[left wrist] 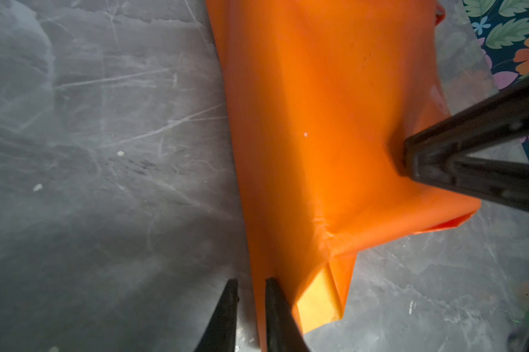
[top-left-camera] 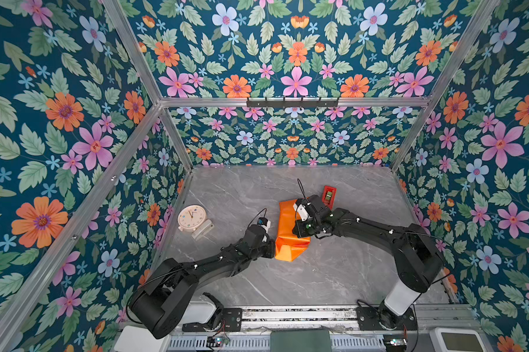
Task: Wrap a gift box in wrapping paper
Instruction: Fold the wrapping paper for the gift box.
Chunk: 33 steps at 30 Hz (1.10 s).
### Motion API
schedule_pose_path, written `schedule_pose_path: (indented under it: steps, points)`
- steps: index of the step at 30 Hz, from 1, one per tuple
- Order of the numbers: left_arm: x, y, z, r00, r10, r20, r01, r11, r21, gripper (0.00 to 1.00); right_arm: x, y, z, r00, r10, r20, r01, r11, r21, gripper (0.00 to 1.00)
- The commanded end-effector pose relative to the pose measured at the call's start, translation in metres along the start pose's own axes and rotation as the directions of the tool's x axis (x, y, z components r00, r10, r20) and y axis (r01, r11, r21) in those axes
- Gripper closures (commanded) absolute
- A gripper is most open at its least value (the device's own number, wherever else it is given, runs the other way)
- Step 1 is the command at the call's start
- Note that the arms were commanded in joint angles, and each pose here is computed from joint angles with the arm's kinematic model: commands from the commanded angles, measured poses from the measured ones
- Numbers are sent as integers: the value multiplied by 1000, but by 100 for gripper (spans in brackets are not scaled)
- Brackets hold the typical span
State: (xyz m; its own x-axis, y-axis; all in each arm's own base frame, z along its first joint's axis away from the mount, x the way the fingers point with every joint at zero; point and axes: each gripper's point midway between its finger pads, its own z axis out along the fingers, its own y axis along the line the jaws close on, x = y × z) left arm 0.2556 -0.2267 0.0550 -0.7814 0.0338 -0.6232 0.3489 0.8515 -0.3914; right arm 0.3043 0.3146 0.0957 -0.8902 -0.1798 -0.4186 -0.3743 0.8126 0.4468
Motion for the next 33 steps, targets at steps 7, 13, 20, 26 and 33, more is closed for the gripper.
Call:
schedule_pose_path:
  steps: [7, 13, 20, 26, 33]
  points:
    - [-7, -13, -1, 998, 52, 28, -53, 997, 50, 82, 15, -8, 4, 998, 17, -52, -15, 1000, 28, 87]
    - [-6, -16, 0, 997, 77, 26, -79, 995, 56, 82, 16, -9, 4, 998, 18, -54, -16, 999, 30, 87]
    - [-5, -21, 2, 995, 95, 21, -96, 993, 68, 82, 16, -9, 4, 998, 19, -55, -17, 999, 29, 87]
    - [-3, -23, 7, 995, 103, 9, -103, 992, 74, 82, 17, -10, 5, 998, 20, -57, -18, 999, 30, 87]
    - [-6, -29, 11, 995, 100, 18, -101, 991, 89, 83, 20, -11, 6, 997, 25, -66, -23, 999, 34, 87]
